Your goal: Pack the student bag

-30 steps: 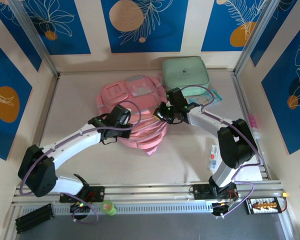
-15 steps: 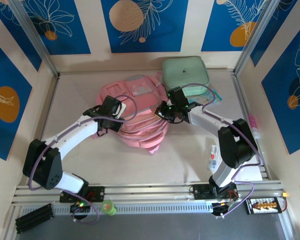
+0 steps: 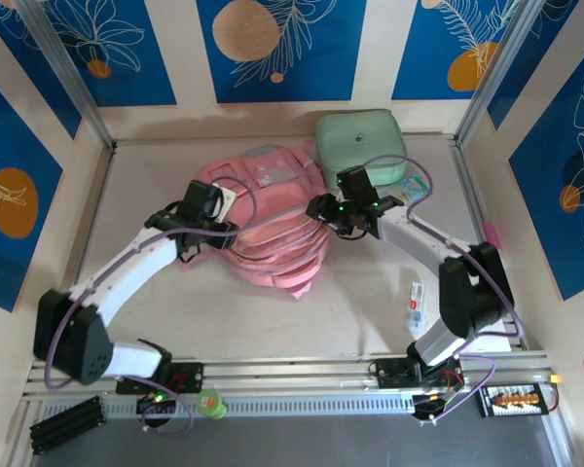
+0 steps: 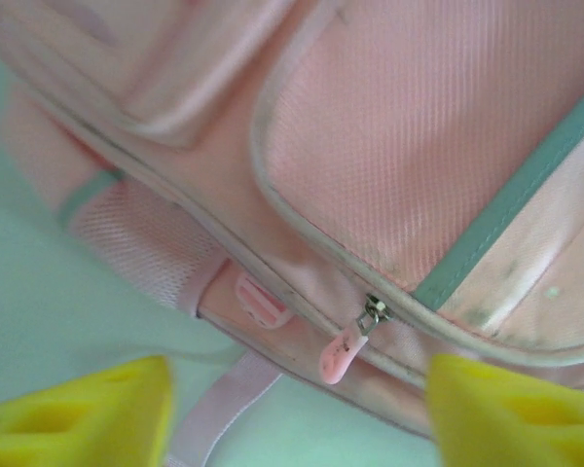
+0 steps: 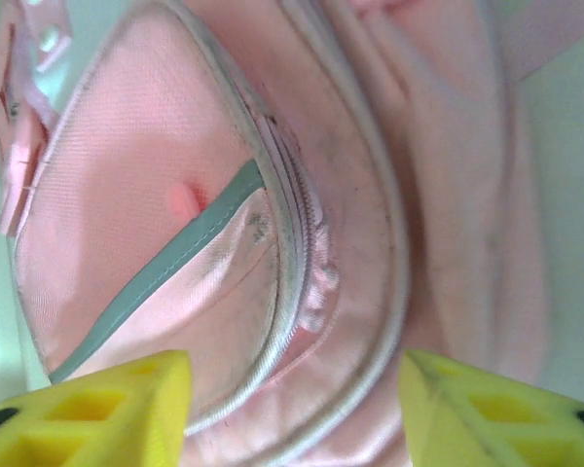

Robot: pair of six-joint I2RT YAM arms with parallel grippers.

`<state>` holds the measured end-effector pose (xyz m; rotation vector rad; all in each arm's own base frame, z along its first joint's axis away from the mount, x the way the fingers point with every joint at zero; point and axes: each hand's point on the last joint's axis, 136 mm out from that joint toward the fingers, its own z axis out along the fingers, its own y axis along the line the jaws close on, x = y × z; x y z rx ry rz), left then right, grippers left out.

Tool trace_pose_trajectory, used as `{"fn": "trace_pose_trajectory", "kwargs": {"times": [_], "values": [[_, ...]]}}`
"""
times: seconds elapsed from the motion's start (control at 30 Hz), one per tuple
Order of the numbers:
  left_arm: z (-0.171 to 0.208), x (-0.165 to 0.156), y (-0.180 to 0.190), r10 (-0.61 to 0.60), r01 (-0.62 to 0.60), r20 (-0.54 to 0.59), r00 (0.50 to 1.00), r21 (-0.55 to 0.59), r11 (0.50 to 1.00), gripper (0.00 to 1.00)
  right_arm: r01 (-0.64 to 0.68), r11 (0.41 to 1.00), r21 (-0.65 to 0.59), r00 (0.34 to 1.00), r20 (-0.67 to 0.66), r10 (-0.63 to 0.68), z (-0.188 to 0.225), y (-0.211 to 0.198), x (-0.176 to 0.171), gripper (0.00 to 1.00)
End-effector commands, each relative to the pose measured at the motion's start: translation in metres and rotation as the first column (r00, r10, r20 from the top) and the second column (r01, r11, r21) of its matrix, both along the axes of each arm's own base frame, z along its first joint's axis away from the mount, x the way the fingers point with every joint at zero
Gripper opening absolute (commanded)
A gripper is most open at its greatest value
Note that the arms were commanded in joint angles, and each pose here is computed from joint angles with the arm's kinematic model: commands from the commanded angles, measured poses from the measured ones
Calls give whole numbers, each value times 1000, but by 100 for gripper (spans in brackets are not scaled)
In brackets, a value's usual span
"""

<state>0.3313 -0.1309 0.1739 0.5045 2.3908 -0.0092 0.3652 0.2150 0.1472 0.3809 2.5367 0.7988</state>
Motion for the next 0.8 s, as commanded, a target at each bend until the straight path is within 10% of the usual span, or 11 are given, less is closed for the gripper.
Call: {"fn": "trace_pose_trajectory", "kwargs": {"times": [0.0, 0.43, 0.77], "values": [[33, -1, 29, 183, -176, 115, 976, -72, 982, 91, 56, 982, -181, 998, 50, -47, 9, -50, -14, 65], [52, -7, 49, 298, -262, 109, 948, -259, 930, 100, 393, 834, -387, 839, -221, -498, -60, -214, -108, 90], [44, -6, 46, 275, -246, 89, 957, -250, 936, 100, 534, 738, -413, 654, -350, -670, -102, -243, -163, 96]]}}
